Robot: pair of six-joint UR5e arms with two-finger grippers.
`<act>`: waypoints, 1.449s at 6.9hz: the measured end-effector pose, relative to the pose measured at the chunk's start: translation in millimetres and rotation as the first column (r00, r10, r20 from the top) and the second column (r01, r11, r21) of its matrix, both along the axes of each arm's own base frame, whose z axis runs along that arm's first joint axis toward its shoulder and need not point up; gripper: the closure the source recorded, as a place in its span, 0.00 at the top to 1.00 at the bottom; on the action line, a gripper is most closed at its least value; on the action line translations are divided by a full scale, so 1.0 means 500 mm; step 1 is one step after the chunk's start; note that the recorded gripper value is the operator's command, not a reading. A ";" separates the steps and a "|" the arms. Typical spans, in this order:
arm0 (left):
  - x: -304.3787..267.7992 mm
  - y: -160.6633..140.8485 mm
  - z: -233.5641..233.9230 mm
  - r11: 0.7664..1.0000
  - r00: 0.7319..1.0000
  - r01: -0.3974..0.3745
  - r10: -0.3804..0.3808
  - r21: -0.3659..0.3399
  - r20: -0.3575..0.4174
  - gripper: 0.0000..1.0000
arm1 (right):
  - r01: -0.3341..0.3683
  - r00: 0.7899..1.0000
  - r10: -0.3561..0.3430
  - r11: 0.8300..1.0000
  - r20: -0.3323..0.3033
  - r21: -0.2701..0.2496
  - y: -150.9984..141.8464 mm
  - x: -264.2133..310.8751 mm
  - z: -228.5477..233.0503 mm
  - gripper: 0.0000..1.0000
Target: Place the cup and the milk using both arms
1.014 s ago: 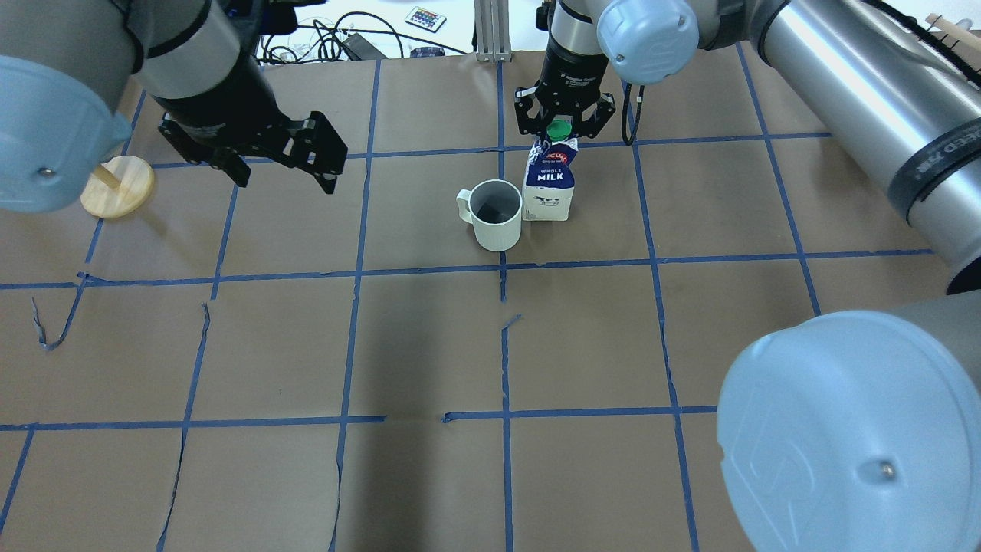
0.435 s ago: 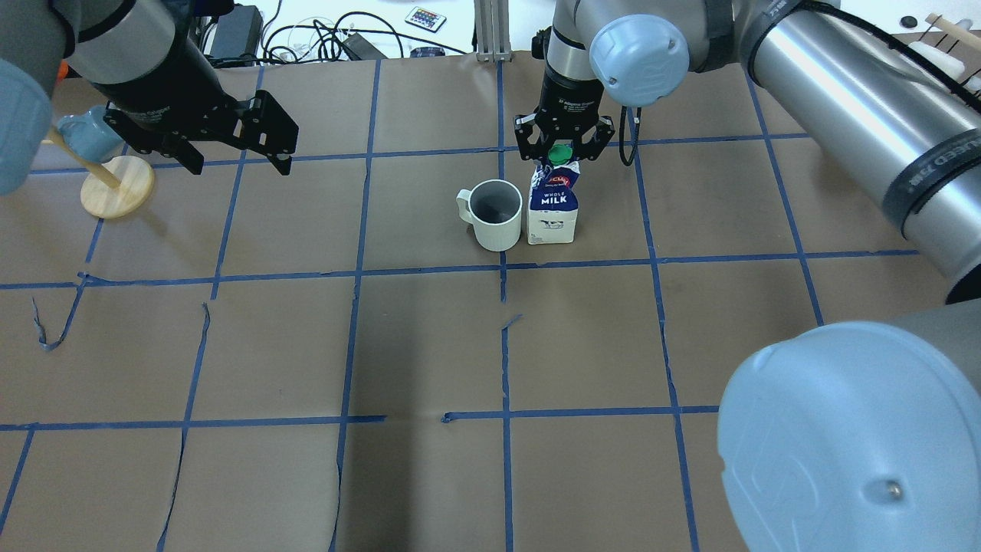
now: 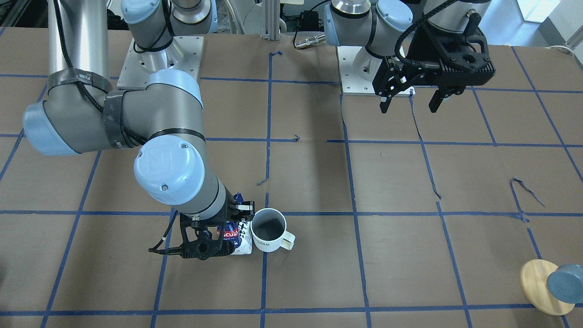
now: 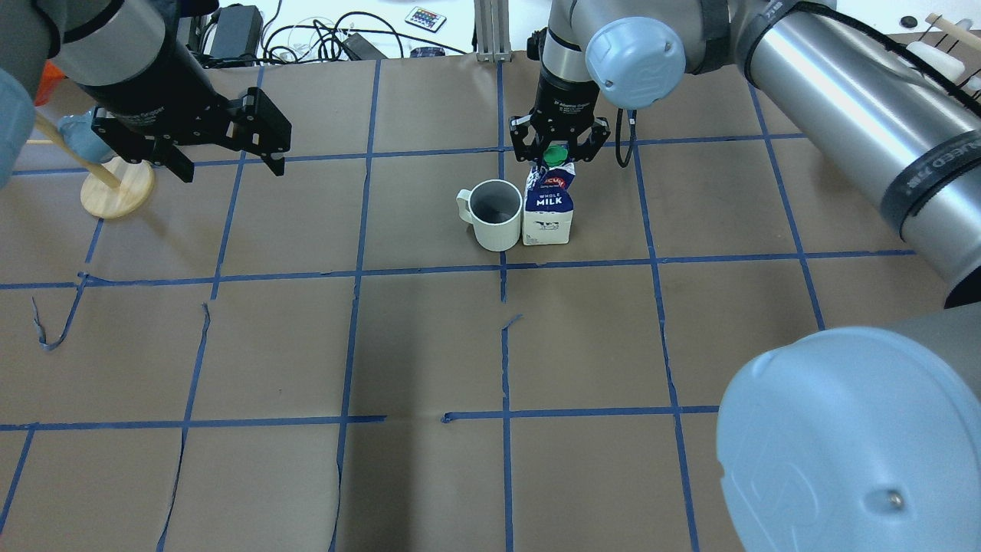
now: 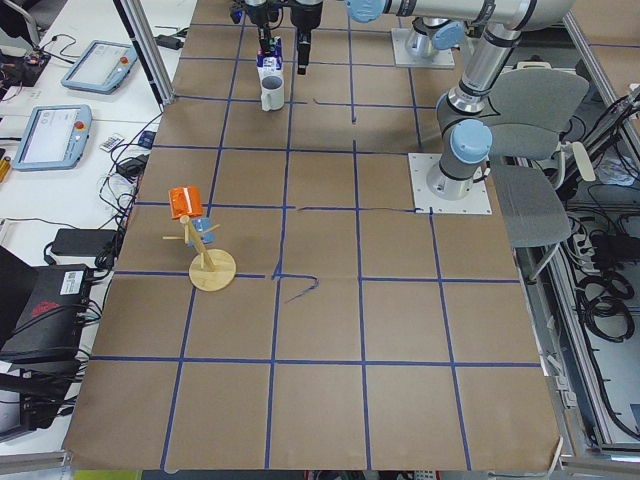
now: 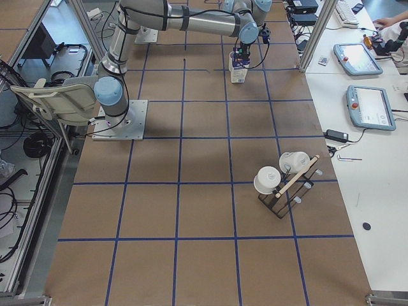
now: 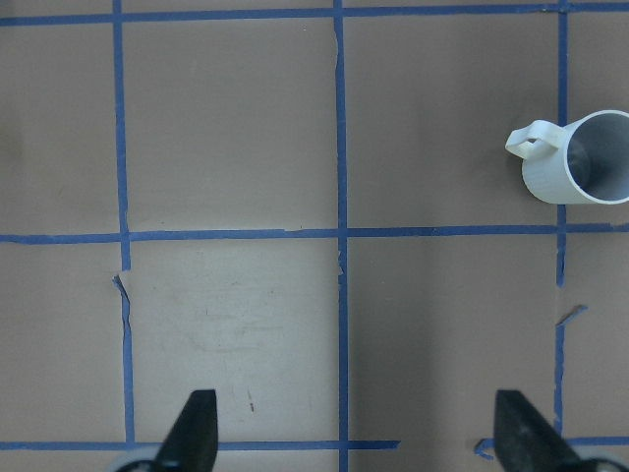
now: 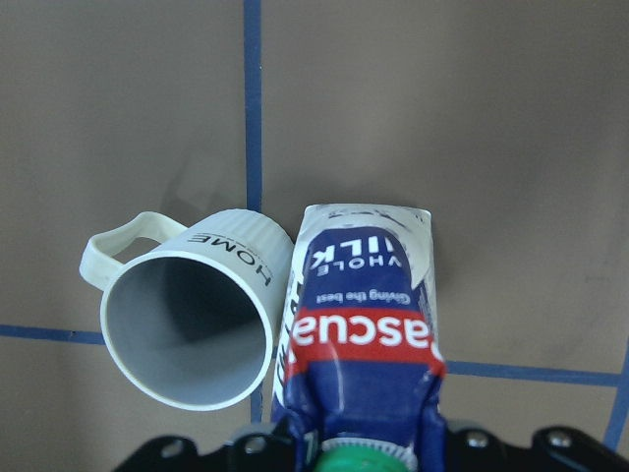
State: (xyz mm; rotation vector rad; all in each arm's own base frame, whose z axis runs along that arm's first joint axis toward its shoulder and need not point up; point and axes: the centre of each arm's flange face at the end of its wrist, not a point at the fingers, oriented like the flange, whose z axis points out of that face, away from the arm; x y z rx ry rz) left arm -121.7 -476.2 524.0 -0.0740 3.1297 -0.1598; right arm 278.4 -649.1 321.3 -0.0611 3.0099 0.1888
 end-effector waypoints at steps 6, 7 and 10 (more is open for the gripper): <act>0.002 0.004 0.002 1.000 1.000 -0.003 0.003 -0.001 -0.001 1.00 | 0.001 1.000 0.000 0.993 0.007 -0.115 -0.002 0.004 0.119 1.00; 0.002 0.004 0.002 1.000 1.000 -0.004 0.004 -0.001 -0.001 1.00 | 0.004 1.000 -0.005 0.989 -0.002 -0.151 0.001 -0.011 0.175 1.00; 0.002 0.006 0.002 1.000 1.000 -0.004 0.004 0.000 0.000 1.00 | -0.114 0.991 0.095 0.965 -0.089 -0.235 0.073 -0.194 0.359 1.00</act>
